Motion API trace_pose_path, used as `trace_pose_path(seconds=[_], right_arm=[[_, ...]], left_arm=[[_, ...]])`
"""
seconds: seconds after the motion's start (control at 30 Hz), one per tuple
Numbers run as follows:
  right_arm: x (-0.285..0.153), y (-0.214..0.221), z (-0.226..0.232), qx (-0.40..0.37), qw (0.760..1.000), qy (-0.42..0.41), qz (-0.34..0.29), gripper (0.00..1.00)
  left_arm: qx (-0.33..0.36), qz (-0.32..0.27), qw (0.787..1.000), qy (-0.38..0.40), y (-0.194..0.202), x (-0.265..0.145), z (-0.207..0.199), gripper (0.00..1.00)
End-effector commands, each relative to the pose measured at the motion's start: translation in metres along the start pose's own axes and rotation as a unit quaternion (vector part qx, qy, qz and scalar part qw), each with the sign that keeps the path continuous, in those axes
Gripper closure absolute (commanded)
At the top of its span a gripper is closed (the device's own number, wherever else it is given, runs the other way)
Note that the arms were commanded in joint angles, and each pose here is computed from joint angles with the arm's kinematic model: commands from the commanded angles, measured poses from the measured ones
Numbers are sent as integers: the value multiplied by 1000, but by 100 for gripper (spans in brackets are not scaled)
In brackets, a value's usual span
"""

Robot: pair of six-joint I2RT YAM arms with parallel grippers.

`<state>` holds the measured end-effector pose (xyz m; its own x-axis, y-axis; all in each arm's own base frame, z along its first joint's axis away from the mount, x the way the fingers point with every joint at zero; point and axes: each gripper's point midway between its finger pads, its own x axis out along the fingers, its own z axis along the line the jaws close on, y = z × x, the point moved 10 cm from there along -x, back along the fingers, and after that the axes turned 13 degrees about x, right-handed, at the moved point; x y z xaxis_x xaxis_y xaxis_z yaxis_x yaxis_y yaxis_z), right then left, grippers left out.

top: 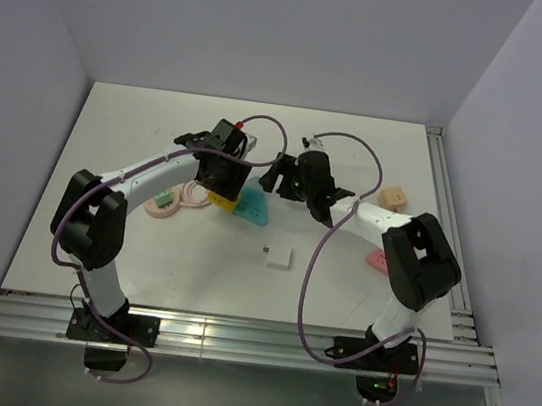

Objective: Insert the plug
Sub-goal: Insert the plug into the socket.

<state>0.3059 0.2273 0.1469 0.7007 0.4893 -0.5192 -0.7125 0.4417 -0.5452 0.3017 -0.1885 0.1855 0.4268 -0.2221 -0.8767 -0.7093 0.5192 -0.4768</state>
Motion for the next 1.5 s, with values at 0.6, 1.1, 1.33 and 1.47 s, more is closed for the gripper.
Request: trace_pose_path(seconds=[0.6,1.1,1.33,1.47], right_arm=[[109,-9,19,110,993,-21,49,29],[84,12,10,37,987,-47,148,45],[88,7,13,14,988,-47,147,41],[89,7,14,0,987,-49,154,38]], left_arm=[[15,62,998,4,18,15,-2,100],[26,51,998,16,24,-5,-2,100],[42,58,997,20,22,-8,-1,100],[50,65,996,21,18,-7,1,100]])
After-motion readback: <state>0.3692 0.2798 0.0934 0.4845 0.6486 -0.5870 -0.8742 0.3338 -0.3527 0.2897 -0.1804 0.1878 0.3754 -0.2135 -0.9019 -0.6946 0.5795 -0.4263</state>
